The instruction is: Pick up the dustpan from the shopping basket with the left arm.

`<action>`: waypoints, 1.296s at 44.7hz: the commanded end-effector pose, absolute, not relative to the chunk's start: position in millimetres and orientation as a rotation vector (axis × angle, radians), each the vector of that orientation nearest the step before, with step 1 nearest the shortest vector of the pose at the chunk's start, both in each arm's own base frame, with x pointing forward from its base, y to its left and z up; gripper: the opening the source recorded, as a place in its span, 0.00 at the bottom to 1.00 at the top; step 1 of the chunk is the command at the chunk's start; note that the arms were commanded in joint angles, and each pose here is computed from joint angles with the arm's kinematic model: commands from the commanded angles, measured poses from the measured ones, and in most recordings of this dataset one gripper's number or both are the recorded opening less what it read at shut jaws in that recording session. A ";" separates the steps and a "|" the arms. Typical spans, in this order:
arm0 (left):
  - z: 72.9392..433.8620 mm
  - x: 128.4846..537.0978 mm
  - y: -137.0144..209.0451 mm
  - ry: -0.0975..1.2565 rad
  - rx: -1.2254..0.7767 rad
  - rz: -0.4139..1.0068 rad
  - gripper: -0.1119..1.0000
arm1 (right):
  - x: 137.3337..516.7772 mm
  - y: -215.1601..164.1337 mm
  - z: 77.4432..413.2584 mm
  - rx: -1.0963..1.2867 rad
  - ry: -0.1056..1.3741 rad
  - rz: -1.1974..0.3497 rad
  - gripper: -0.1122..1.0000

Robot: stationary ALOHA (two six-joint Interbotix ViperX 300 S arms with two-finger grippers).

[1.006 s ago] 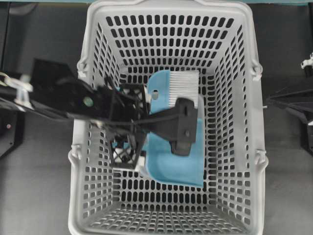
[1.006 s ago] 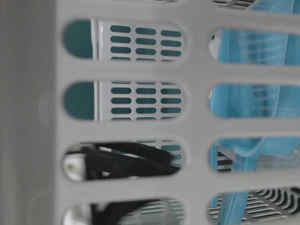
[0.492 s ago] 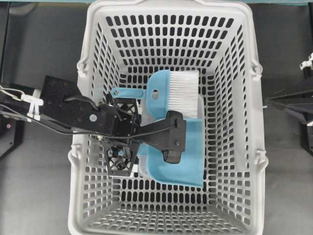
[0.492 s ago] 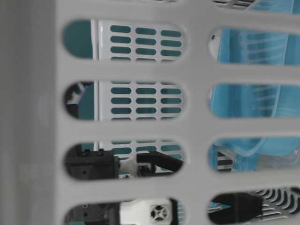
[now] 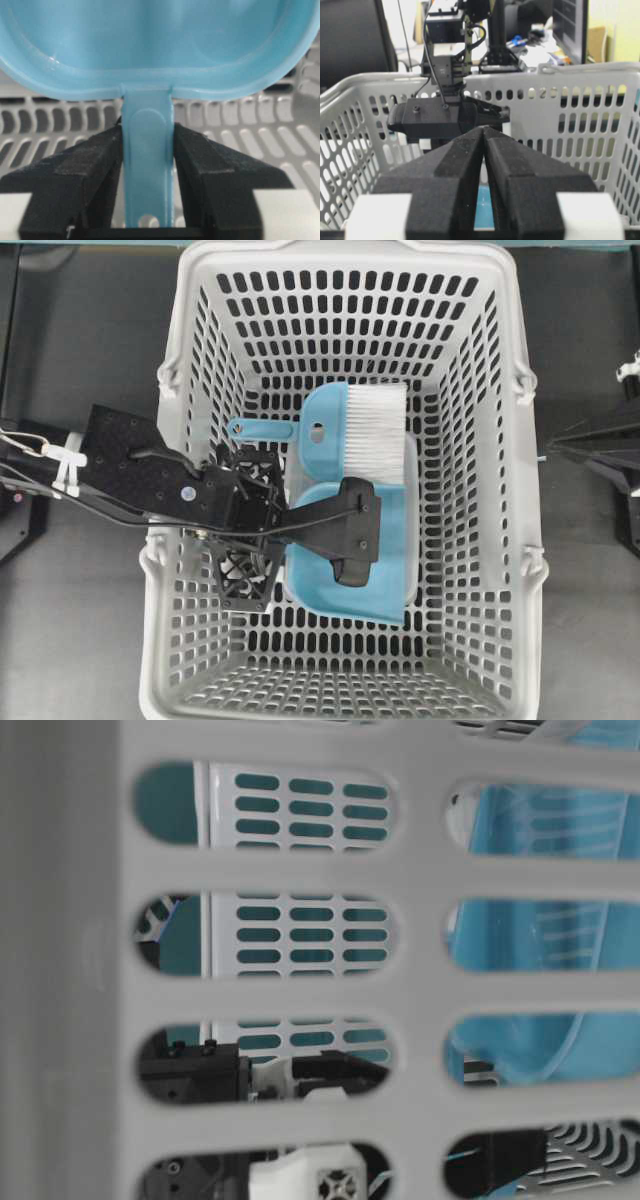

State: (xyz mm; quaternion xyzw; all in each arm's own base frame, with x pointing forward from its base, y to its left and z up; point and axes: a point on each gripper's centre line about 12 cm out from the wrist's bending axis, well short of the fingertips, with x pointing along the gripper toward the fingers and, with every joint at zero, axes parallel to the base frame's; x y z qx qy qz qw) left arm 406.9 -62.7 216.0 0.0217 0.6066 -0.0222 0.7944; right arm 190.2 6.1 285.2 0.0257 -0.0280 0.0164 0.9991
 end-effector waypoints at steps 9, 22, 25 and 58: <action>314.2 407.8 -58.5 1.074 0.018 -0.053 0.38 | 186.7 6.2 292.5 0.056 -0.088 0.035 0.10; 407.8 394.2 -40.4 0.836 -0.025 -0.031 0.38 | 186.1 6.2 292.4 0.057 -0.090 0.035 0.10; 416.7 391.0 -33.9 0.812 -0.034 -0.018 0.38 | 186.2 6.2 293.1 0.057 -0.091 0.035 0.10; 416.2 389.1 -19.3 0.815 -0.047 0.016 0.38 | 185.8 11.3 293.1 0.058 -0.095 0.062 0.10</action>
